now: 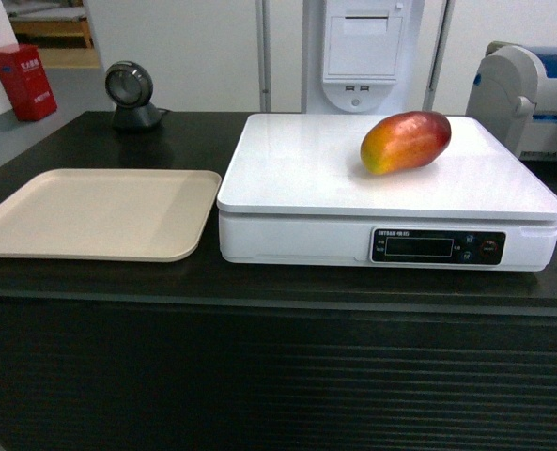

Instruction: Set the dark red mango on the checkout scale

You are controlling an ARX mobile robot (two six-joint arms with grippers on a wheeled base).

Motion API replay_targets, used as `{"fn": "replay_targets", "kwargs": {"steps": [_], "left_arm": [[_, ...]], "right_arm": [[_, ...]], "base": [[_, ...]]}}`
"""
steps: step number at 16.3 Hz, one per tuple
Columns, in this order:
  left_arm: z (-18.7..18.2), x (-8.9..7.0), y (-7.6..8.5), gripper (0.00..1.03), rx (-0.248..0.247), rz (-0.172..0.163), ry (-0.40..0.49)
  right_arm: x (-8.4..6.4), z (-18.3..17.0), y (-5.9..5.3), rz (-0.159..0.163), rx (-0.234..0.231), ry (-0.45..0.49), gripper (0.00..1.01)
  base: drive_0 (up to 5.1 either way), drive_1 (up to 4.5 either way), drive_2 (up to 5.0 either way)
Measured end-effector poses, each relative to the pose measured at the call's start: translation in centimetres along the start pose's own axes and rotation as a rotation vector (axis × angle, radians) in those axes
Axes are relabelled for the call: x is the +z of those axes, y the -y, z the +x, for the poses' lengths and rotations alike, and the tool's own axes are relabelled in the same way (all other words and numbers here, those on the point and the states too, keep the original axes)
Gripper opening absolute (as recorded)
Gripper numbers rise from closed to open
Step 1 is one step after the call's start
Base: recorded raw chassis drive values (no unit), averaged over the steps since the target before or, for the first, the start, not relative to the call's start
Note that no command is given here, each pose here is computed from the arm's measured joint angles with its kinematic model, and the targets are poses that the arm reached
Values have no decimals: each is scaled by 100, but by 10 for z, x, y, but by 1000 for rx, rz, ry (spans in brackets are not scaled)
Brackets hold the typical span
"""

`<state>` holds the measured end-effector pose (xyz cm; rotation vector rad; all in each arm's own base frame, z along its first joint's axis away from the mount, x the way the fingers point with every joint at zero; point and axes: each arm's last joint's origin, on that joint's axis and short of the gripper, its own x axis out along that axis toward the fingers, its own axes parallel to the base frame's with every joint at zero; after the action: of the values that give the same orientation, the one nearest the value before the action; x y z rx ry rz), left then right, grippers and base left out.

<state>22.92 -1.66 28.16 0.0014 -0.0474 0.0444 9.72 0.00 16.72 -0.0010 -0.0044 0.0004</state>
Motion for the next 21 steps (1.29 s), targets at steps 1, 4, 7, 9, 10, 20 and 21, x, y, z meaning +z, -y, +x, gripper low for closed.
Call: {"fn": "replay_targets", "kwargs": {"steps": [1, 4, 7, 9, 10, 20, 21], "left_arm": [[-9, -10, 0, 26, -30, 0, -3], [-28, -45, -3, 1, -54, 4, -66], [-53, -62, -19, 2, -38, 2, -38], [-66, -76, -19, 2, -48, 2, -57], [-69, -79, -19, 2, -48, 2, -58], [-114, -106, -21, 2, -45, 1, -35], [-115, -106, -21, 2, -46, 1, -32]], "right_arm": [[0, 0, 0, 0, 0, 0, 98], [0, 0, 0, 0, -1, -1, 98], [0, 0, 0, 0, -1, -1, 98], [0, 0, 0, 0, -1, -1, 98], [0, 0, 0, 0, -1, -1, 98], [0, 0, 0, 0, -1, -1, 98], [0, 0, 0, 0, -1, -1, 98]], "base": [[0, 0, 0], [0, 0, 0], [0, 0, 0], [0, 0, 0], [0, 0, 0], [0, 0, 0], [0, 0, 0]]}}
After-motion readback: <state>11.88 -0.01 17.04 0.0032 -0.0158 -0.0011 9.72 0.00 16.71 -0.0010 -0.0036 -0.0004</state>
